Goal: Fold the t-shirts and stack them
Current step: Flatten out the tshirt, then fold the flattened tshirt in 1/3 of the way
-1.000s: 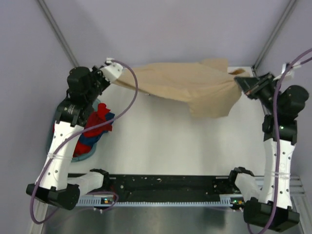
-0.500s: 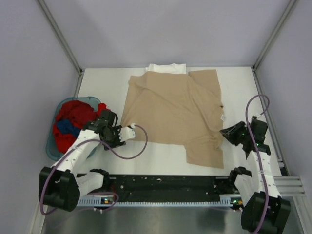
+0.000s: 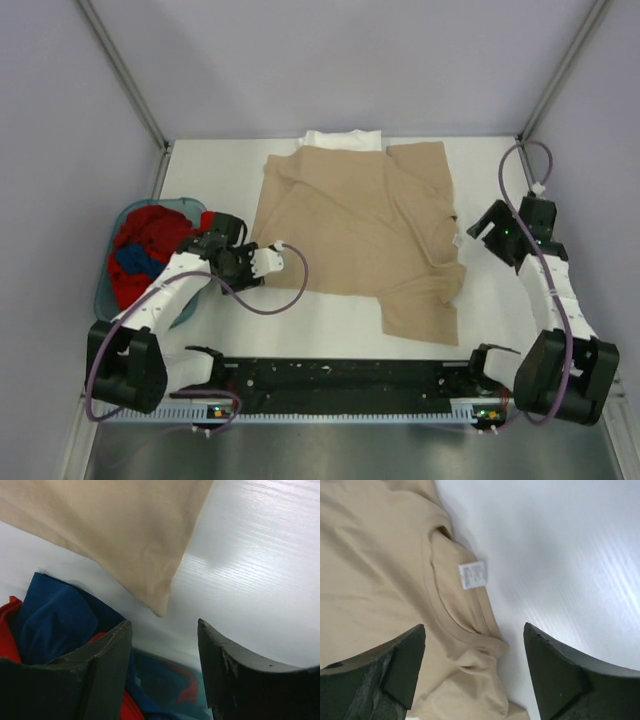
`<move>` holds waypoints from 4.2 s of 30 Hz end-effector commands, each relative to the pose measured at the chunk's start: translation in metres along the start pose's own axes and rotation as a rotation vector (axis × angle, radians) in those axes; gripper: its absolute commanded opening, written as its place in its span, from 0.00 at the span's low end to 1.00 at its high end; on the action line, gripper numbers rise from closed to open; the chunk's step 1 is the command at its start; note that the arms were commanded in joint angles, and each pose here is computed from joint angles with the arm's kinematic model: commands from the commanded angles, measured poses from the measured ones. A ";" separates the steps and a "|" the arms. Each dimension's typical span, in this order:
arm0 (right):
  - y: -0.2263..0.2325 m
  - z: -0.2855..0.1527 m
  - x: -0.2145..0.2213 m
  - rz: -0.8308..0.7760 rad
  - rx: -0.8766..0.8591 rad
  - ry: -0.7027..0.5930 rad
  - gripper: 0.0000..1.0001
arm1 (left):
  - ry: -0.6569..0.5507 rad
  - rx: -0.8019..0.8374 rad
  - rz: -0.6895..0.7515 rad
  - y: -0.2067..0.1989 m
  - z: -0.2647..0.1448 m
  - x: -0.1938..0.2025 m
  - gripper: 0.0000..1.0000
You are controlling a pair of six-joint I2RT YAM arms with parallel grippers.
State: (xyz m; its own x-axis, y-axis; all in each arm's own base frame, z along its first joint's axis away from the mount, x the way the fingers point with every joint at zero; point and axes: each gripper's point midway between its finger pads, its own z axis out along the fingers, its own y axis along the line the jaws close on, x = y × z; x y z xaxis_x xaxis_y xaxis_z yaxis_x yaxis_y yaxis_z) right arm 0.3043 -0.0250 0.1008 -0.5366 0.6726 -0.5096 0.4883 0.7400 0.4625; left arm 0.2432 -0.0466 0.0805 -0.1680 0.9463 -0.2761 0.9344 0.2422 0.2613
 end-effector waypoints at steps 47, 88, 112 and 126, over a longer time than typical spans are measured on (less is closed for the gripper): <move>0.024 -0.074 0.111 -2.007 -0.172 0.257 0.00 | -0.027 -0.358 -0.091 0.093 -0.016 -0.018 0.00; 0.000 -0.259 0.136 -1.905 -0.797 0.316 0.00 | -0.003 0.230 0.018 -0.113 -0.110 0.024 0.00; 0.064 -0.105 0.051 -2.222 -0.234 0.087 0.00 | 0.162 0.133 -0.205 -0.034 -0.020 0.023 0.00; 0.069 -0.059 0.062 -2.290 -0.377 0.137 0.00 | 0.252 0.093 -0.268 -0.003 0.017 0.026 0.02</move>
State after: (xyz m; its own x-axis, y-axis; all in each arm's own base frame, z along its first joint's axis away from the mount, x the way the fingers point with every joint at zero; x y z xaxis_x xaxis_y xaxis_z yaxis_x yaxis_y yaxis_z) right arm 0.2521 0.0539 0.1412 0.0695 -0.9884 -0.1350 -0.8734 0.0051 -0.4869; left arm 0.2194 -0.0271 0.0500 -0.4595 0.8850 -0.0752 0.8851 0.4633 0.0445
